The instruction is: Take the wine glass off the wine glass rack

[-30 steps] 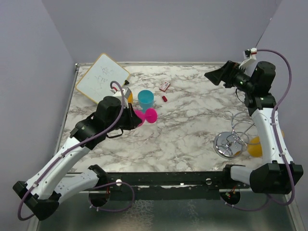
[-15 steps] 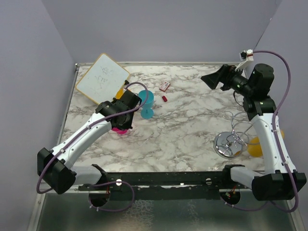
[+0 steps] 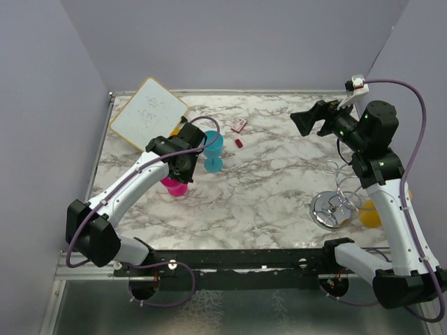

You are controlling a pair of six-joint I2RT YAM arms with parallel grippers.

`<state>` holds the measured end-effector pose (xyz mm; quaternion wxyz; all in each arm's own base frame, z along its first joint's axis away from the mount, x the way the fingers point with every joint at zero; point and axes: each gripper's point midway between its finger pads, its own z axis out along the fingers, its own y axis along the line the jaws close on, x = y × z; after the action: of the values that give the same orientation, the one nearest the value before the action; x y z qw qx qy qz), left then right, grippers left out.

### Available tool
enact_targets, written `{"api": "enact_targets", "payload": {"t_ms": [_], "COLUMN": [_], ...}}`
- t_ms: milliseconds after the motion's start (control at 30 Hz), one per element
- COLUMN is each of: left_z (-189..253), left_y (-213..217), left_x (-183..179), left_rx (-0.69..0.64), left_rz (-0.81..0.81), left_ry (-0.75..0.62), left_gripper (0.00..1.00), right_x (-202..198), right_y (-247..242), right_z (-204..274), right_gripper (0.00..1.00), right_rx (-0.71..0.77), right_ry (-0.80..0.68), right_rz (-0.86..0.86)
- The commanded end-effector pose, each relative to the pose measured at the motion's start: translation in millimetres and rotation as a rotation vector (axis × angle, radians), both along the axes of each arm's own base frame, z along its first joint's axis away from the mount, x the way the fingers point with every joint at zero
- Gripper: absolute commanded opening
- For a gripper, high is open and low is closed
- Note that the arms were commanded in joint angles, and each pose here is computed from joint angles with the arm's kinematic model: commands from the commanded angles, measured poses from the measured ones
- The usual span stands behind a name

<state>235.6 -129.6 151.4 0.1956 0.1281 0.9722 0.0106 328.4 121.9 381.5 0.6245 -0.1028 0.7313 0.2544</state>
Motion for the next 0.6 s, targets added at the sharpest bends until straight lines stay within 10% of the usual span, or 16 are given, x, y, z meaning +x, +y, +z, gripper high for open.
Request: {"api": "enact_targets", "payload": {"t_ms": [0,167,567], "left_z": [5.6,3.7,17.1], "left_y": [-7.3,-5.2,0.0], "left_x": [2.1,7.0,15.7], "left_rx": [-0.034,-0.023,-0.008], "left_rz": [-0.039,-0.036,-0.009], "left_ry": [0.025,0.036,-0.002], "left_gripper": [0.00,0.00,0.39], "right_x": [-1.0,-5.0,-9.6], "right_y": [-6.5,-8.1,-8.3], "right_z": [7.5,9.9,15.3], "right_gripper": [1.00,0.99,0.99], "right_rx": [-0.038,-0.051,-0.070], "right_ry": [-0.045,-0.080,-0.120], "right_rz": [-0.049,-0.071,-0.090]}}
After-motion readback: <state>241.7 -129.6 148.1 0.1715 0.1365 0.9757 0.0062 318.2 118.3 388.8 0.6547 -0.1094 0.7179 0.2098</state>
